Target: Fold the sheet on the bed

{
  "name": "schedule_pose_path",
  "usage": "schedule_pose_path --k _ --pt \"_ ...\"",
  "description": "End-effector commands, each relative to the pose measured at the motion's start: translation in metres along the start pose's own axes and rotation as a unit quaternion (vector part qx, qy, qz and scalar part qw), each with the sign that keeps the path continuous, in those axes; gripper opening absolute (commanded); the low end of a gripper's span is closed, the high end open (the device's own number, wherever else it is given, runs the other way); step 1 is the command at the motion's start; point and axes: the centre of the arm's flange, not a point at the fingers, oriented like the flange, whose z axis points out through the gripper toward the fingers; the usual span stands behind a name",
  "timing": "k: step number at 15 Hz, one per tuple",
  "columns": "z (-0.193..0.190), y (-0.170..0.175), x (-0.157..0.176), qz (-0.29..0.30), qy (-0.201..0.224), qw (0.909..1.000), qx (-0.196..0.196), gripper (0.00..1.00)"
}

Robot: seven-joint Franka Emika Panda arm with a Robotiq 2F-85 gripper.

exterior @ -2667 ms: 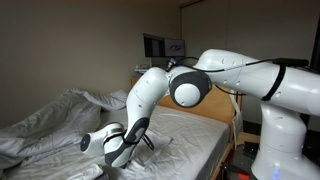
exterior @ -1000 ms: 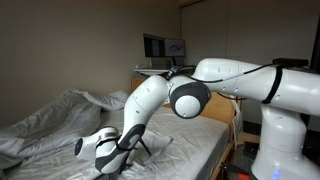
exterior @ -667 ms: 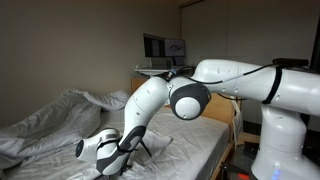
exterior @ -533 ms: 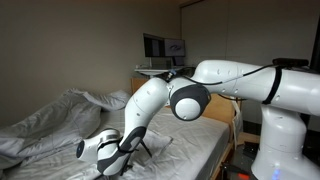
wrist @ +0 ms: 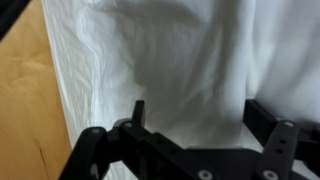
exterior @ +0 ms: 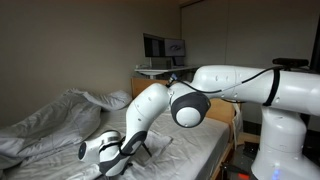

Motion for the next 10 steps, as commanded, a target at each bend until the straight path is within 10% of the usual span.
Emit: schedule_pose_path --k 1,10 --pt "0.0069 -0.0049 0.0106 0.009 0.013 0.9997 -0.018 0.73" --pt "0.0115 -0.0060 0.0119 0.013 0.028 0.9992 -0.026 0.13"
